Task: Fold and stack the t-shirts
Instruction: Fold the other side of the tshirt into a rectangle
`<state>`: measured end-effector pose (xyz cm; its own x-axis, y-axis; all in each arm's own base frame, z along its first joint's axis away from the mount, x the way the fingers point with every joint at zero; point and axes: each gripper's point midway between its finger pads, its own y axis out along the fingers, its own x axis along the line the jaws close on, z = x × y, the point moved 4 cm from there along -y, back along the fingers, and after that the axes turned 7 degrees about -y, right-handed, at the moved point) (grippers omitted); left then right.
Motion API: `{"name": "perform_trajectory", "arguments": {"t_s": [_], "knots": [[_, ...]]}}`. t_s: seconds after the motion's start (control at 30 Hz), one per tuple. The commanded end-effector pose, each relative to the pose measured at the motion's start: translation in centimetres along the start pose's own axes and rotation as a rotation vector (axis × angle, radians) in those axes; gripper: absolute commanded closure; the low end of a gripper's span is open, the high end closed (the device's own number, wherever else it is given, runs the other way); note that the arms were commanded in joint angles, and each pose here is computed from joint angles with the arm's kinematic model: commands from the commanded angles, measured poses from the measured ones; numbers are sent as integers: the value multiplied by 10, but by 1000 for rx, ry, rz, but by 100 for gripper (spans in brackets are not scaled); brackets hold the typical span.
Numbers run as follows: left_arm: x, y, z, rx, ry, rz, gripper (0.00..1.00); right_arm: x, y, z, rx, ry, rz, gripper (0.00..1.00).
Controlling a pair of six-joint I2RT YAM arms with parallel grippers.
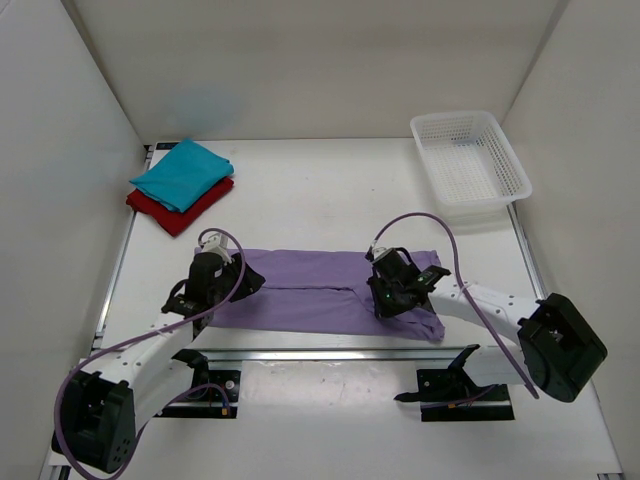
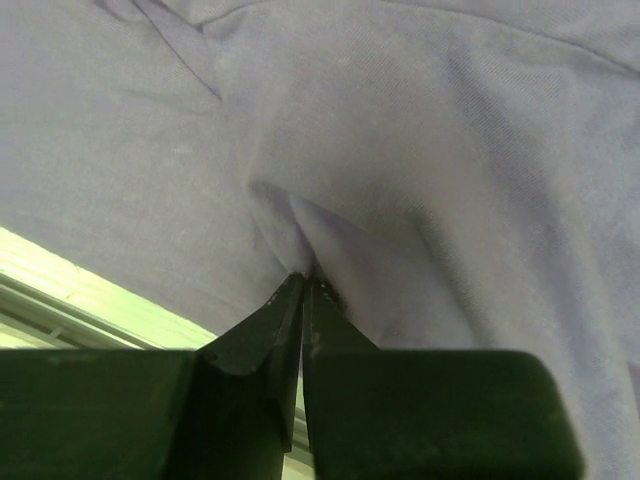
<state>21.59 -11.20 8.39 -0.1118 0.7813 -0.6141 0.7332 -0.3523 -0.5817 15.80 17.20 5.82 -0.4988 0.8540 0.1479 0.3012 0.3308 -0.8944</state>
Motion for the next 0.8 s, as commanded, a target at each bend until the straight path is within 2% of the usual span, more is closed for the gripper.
{"name": "perform_trajectory", "arguments": {"t_s": [0.0, 0.3, 0.5, 0.77], "knots": [[-3, -3, -1, -7, 4, 28, 45, 2, -13, -19, -92, 12, -12, 98], [-12, -5, -6, -16, 9, 55, 45, 21, -39, -38, -60, -23, -88, 100], [-10, -6, -8, -22, -3, 48, 44, 44, -46, -44, -19, -54, -214, 100], [-9, -8, -9, -22, -12, 63, 45, 42, -53, -53, -12, -34, -281, 100]]}}
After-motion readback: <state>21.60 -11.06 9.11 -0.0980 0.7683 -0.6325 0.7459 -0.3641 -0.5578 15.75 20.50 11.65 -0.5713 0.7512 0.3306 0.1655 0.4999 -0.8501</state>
